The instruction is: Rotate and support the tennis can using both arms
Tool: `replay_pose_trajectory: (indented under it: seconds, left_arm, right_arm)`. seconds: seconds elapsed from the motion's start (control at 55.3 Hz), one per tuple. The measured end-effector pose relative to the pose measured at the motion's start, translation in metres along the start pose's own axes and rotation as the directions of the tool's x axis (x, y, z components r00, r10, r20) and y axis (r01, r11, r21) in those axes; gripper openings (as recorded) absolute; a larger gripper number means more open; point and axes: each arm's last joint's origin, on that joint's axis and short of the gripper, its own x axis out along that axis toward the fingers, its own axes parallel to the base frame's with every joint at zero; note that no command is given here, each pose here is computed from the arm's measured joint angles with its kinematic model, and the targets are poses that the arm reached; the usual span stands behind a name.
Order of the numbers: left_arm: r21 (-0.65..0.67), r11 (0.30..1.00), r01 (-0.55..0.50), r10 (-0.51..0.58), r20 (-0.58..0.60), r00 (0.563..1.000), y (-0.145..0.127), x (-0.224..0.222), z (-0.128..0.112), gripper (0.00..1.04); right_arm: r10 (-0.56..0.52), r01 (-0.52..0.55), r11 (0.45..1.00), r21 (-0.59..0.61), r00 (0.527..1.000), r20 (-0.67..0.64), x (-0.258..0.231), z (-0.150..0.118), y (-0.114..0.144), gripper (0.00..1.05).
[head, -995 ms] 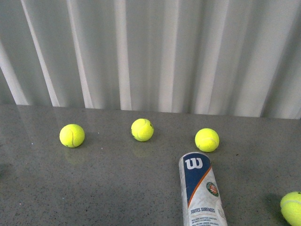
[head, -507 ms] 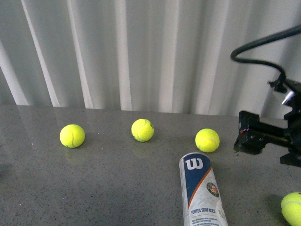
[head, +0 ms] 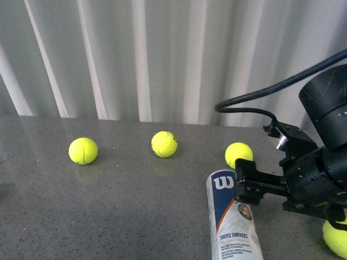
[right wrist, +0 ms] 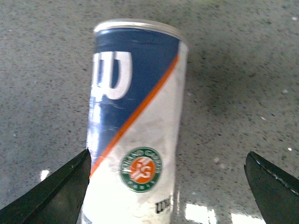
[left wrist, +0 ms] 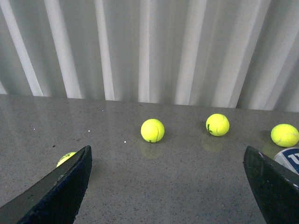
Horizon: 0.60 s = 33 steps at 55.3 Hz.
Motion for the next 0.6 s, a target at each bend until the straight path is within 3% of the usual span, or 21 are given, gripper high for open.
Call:
replay_pose_trajectory:
  seconds: [0.597]
  left_arm:
    - [0.0, 1.0, 0.0, 0.0, 0.0, 1.0, 0.0, 0.0, 0.0, 0.98]
  right_arm:
    - [0.029, -0.029, 1.0, -0.008, 0.999, -0.017, 0.039, -0.015, 0.005, 0.97]
